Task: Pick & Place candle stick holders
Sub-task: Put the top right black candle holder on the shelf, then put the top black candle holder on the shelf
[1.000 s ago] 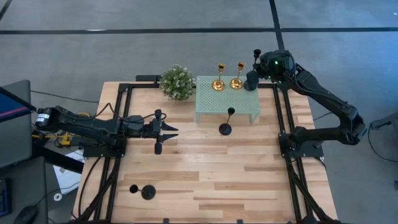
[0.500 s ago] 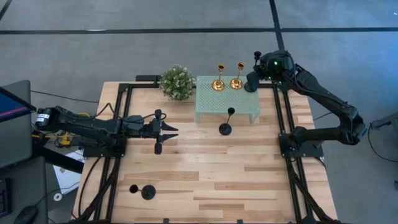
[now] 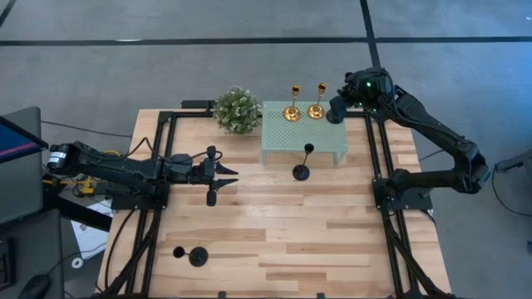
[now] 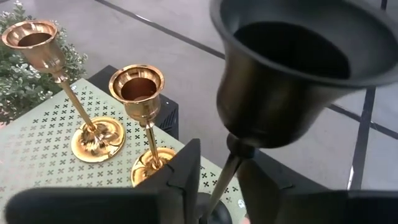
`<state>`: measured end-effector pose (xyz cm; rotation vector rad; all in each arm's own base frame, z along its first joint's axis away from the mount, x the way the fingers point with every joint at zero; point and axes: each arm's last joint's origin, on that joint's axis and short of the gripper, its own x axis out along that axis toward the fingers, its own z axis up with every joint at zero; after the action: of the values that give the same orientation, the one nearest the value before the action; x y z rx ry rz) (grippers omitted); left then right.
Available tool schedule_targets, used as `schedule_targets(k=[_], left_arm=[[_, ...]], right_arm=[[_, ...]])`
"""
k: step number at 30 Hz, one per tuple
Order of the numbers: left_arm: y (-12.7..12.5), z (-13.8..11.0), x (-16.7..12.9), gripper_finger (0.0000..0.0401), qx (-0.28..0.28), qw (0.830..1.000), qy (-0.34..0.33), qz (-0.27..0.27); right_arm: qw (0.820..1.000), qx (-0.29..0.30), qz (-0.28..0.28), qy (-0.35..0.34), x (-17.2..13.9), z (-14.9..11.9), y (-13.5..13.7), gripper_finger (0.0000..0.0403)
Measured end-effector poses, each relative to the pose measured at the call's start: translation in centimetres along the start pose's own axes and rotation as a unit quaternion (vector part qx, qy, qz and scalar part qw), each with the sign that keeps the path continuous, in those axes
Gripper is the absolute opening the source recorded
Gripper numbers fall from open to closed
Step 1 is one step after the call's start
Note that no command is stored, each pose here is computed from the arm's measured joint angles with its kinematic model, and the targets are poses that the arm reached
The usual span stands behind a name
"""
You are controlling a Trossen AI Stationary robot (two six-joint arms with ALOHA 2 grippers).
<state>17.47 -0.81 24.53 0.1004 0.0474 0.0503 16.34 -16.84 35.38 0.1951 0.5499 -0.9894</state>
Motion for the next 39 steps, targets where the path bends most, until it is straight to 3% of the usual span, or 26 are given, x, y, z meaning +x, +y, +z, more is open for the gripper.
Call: schedule_targets(k=[9,15,21,29,34,39], left_arm=[[0.0,0.0,0.0,0.0095,0.0,1.0,0.0,0.0],[0.0,0.0,0.0,0.0095,0.0,1.0,0.0,0.0],[0.0,0.0,0.0,0.0095,0.0,1.0,0.0,0.0],[0.0,0.0,0.0,0.0095,0.0,1.0,0.0,0.0],[0.0,0.0,0.0,0.0095,0.0,1.0,0.0,0.0],[0.0,0.0,0.0,0.0095,0.0,1.0,0.0,0.0]], right_arm=[[0.999,-0.019,0.01,0.048,-2.6,0.6,0.0,0.0183],[0.995,-0.034,0.032,0.086,-6.2,1.8,0.5,0.0211],[0.985,-0.036,0.083,0.148,-10.2,1.8,1.2,0.0199],[0.961,-0.049,0.15,0.225,-14.4,-1.1,1.9,0.0159],[0.958,-0.064,0.184,0.208,-15.6,-4.1,2.0,0.0135],[0.961,-0.055,0.184,0.198,-14.8,-8.7,2.0,0.0116]])
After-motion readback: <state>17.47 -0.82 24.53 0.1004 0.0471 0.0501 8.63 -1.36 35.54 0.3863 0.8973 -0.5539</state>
